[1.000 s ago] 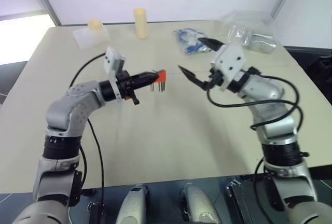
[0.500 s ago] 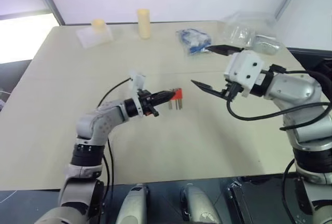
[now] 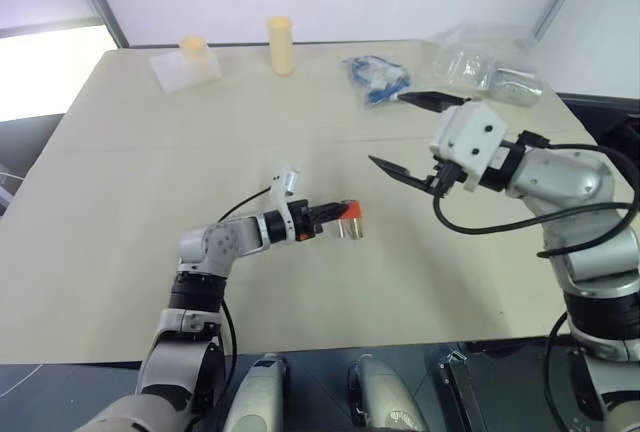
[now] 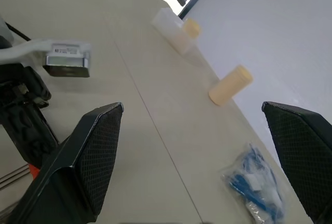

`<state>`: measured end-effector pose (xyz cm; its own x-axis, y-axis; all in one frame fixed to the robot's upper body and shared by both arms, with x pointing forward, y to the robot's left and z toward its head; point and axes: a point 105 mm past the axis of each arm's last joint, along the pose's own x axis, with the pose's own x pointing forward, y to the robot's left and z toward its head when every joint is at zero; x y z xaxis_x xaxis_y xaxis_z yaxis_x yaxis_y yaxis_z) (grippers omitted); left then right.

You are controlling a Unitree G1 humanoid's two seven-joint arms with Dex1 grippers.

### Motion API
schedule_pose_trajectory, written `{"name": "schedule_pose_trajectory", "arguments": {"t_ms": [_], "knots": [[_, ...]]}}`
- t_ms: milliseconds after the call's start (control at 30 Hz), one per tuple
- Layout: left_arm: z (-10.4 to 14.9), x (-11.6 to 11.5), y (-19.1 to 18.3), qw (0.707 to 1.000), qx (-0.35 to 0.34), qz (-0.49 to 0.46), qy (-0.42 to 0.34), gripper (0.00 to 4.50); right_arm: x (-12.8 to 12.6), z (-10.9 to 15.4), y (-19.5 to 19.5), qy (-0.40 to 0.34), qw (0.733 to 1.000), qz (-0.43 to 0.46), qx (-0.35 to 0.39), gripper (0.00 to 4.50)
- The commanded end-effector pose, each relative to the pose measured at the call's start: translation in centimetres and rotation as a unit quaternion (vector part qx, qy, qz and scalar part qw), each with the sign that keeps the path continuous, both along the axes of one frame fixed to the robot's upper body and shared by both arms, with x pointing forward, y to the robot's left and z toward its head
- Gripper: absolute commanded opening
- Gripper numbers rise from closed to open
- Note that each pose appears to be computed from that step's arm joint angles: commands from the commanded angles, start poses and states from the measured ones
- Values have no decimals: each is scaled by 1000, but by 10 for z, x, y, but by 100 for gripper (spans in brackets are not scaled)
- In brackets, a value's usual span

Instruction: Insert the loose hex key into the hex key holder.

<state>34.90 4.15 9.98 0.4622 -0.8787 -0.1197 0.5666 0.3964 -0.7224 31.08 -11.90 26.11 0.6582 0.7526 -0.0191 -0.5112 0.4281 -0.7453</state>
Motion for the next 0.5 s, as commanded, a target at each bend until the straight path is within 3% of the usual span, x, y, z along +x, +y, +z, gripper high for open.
{"name": "schedule_pose_trajectory", "arguments": {"t_ms": [33, 167, 300, 467, 500], "knots": [[-4, 9, 9, 999, 6, 29, 19, 0, -6, 10, 5, -26, 1000, 7, 2, 444], [-9, 10, 15, 998, 7, 40, 37, 0, -7, 9, 6, -24, 1000, 10, 3, 444], [-14, 6, 20, 998, 15, 40, 50, 167, -6, 9, 8, -24, 1000, 12, 3, 450], [-19, 5, 29, 997, 21, 57, 55, 422, -5, 9, 8, -24, 1000, 13, 3, 450], [-19, 5, 31, 996, 21, 61, 54, 445, -5, 9, 8, -23, 1000, 14, 3, 450]]}}
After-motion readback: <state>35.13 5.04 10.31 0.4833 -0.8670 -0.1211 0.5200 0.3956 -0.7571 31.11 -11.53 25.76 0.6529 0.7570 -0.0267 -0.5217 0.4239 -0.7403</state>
